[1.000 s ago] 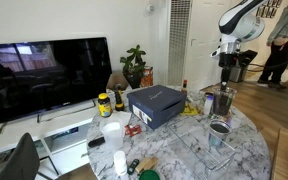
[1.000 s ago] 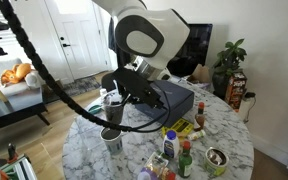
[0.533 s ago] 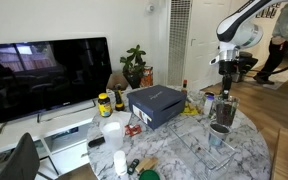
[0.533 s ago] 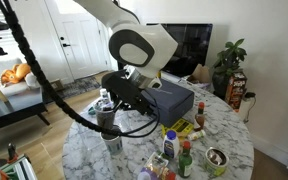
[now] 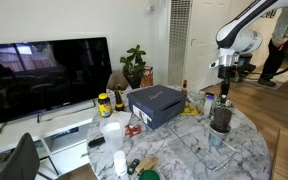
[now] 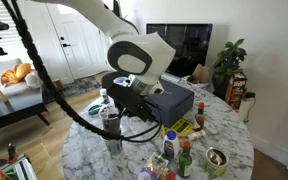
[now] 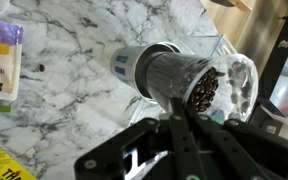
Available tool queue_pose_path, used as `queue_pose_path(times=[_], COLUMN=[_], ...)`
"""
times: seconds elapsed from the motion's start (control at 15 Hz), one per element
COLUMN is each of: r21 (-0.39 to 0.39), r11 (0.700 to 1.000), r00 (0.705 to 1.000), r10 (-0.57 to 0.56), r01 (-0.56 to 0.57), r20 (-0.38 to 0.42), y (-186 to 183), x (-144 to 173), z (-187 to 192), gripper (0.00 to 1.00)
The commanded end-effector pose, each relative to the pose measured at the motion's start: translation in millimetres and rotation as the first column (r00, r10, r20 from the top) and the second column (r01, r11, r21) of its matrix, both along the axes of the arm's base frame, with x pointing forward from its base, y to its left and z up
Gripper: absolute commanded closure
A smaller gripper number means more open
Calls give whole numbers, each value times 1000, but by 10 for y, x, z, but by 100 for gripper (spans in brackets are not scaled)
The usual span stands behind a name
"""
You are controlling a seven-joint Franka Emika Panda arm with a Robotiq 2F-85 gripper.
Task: Put the transparent cup with its content in the silver cup and then put them in the transparent storage box
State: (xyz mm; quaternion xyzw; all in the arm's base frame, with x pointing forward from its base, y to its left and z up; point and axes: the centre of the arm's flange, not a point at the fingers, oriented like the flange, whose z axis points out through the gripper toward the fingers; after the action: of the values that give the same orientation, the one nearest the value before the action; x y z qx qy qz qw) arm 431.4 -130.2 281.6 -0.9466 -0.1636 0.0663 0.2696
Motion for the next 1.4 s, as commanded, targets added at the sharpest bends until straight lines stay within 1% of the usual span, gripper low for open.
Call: queue_pose_path(times=[0.0,0.6,0.73,1.0,1.33], r21=[-31,-82,-105,-120,-134], r11=[999,997,994,993,991], r00=[1000,1000,1000,999,999], r10=[-13,12,5,-6,2], r01=[13,-11,-2,11,5], r20=[22,11,27,48,53], y=[-5,184,214,266,309], x=[-34,-114,-115,-121,-159], z=[-104,-294,-346,-418,-464], gripper=[99,99,99,99,99])
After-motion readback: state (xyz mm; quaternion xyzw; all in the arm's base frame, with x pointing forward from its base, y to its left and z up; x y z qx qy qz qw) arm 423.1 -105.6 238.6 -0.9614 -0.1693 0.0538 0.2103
